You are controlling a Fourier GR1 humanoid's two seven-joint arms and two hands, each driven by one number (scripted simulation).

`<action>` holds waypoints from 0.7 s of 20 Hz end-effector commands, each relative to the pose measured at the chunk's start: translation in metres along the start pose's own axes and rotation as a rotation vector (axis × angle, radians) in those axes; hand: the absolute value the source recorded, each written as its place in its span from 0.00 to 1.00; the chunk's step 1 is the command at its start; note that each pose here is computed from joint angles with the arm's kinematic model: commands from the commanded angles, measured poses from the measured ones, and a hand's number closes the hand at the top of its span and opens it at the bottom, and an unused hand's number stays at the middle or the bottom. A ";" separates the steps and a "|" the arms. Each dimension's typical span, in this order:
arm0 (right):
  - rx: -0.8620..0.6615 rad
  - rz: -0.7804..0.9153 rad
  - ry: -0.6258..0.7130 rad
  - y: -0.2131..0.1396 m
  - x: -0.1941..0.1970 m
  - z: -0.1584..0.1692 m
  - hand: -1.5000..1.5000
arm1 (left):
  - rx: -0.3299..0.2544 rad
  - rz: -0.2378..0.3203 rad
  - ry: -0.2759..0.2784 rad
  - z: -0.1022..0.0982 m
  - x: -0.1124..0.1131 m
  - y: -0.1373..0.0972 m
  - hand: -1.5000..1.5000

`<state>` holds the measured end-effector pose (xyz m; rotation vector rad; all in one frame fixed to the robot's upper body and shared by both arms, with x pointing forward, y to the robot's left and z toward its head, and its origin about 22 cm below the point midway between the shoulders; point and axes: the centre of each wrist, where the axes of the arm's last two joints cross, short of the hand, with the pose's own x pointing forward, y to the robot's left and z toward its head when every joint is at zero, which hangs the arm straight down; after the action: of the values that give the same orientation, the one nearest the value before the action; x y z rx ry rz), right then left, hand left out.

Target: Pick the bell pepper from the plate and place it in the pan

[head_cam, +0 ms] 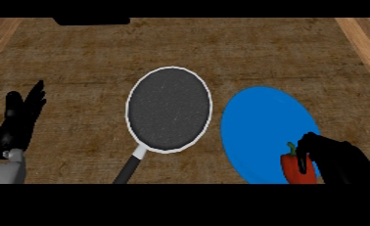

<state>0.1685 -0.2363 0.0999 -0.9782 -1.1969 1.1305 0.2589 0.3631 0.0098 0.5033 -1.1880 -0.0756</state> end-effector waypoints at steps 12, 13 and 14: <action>-0.327 -0.235 -0.215 -0.049 0.076 0.005 1.00 | -0.032 -0.028 -0.009 -0.009 -0.001 -0.009 0.50; -0.318 -0.271 -0.216 -0.045 0.082 -0.003 1.00 | -0.005 0.003 -0.022 -0.006 0.016 -0.011 0.50; -0.312 -0.301 -0.205 -0.044 0.090 -0.018 1.00 | -0.024 -0.013 -0.036 0.002 0.004 -0.007 0.50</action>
<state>0.1709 -0.1798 0.1515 -0.9395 -1.6366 0.8876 0.2647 0.3523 0.0060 0.4929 -1.2015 -0.1030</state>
